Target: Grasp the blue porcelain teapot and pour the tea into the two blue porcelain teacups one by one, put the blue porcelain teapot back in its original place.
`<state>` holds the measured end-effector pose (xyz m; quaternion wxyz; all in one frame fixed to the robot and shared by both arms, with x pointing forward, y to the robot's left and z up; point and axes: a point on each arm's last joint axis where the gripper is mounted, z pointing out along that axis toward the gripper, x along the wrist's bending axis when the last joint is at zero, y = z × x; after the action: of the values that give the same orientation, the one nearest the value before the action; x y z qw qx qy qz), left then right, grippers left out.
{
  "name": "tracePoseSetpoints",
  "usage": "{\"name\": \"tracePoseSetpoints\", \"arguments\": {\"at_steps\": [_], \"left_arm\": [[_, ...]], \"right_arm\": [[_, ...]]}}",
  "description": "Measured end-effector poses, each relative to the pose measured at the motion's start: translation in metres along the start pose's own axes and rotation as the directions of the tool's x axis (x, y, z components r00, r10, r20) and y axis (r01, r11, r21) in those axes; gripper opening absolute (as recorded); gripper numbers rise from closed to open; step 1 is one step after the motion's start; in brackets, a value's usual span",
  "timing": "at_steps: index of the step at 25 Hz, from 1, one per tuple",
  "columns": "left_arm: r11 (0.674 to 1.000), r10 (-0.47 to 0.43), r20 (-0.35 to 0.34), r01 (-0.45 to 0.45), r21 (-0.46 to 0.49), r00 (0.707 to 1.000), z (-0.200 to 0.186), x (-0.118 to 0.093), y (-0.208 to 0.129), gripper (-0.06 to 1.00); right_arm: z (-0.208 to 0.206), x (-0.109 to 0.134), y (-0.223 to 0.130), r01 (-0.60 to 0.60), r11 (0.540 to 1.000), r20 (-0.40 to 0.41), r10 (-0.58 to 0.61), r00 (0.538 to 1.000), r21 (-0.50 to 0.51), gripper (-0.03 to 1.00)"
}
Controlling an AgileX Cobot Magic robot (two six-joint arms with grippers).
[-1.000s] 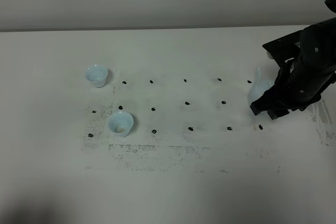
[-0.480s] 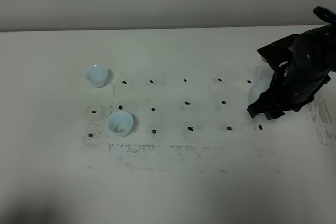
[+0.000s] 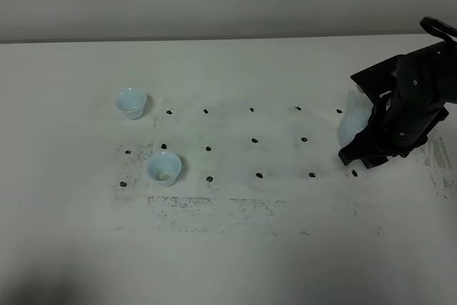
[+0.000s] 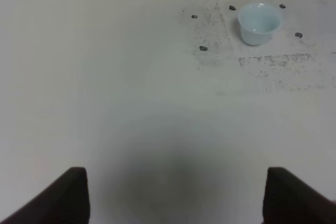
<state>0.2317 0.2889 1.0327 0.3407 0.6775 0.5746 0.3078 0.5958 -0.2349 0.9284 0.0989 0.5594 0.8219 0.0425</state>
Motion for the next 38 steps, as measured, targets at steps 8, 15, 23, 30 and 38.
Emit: {"name": "tracePoseSetpoints", "arguments": {"at_steps": [8,15,23,30,38], "left_arm": [[1.000,0.000,0.000,0.000,0.000,1.000,0.0000,0.0000,0.0000,0.65],[1.000,0.000,0.000,0.000,0.000,1.000,0.0000,0.0000,0.0000,0.65],[1.000,0.000,0.000,0.000,0.000,1.000,0.0000,0.0000,0.0000,0.65],[1.000,0.000,0.000,0.000,0.000,1.000,0.0000,0.0000,0.0000,0.65],[1.000,0.000,0.000,0.000,0.000,1.000,0.0000,0.0000,0.0000,0.65]], "right_arm": [[0.0004,-0.0002,0.0022,0.001,1.000,0.003,-0.001,1.000,-0.023,0.43],[0.0003,-0.0004,0.0035,0.001,0.999,0.004,-0.001,1.000,-0.038,0.43],[0.0030,-0.0002,0.0042,0.002,0.999,0.004,-0.002,1.000,-0.041,0.43],[0.0050,0.0000,0.0043,0.002,0.999,0.003,-0.002,1.000,-0.039,0.43],[0.0050,0.0000,0.0043,0.002,0.999,0.003,-0.002,1.000,-0.040,0.43]]}}
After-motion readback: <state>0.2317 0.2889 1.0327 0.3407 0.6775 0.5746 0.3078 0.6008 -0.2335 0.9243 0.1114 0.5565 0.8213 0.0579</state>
